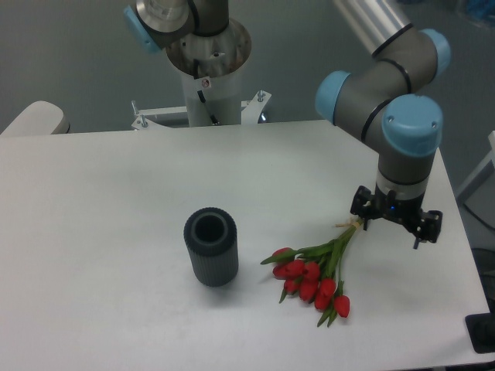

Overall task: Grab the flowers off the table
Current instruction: 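Move the open gripper over the stems of the red tulip bunch, then lower the gripper onto the tulip stems and close it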

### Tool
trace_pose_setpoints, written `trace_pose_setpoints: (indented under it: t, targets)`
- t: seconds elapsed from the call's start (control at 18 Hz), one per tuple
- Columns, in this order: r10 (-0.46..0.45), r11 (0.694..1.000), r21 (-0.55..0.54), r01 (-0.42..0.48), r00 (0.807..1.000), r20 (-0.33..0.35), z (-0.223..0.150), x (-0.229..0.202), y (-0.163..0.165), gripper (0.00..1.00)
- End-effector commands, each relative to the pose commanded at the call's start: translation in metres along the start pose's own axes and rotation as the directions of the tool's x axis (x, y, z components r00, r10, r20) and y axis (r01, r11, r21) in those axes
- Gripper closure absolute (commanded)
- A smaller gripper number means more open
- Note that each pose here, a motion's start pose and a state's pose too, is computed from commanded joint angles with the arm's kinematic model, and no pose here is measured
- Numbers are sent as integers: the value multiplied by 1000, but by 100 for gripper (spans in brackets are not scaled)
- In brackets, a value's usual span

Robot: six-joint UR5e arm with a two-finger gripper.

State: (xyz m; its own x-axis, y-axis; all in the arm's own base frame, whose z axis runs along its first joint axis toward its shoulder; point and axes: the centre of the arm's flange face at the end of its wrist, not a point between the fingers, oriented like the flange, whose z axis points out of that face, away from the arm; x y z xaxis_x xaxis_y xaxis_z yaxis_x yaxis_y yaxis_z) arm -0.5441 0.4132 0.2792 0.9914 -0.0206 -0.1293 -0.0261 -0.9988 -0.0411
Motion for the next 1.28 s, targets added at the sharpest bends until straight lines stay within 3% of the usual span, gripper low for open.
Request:
trace_pose_setpoints:
  t: [0.44,0.72,1.28]
  targets:
    - [28,1000,-12,-28,999,-28,36,26,-2,0]
    - [204,979,-11,-205,978,-50,57,52,-7,0]
    - [204,979,-2,-204,979,-27,80,51,-6,0]
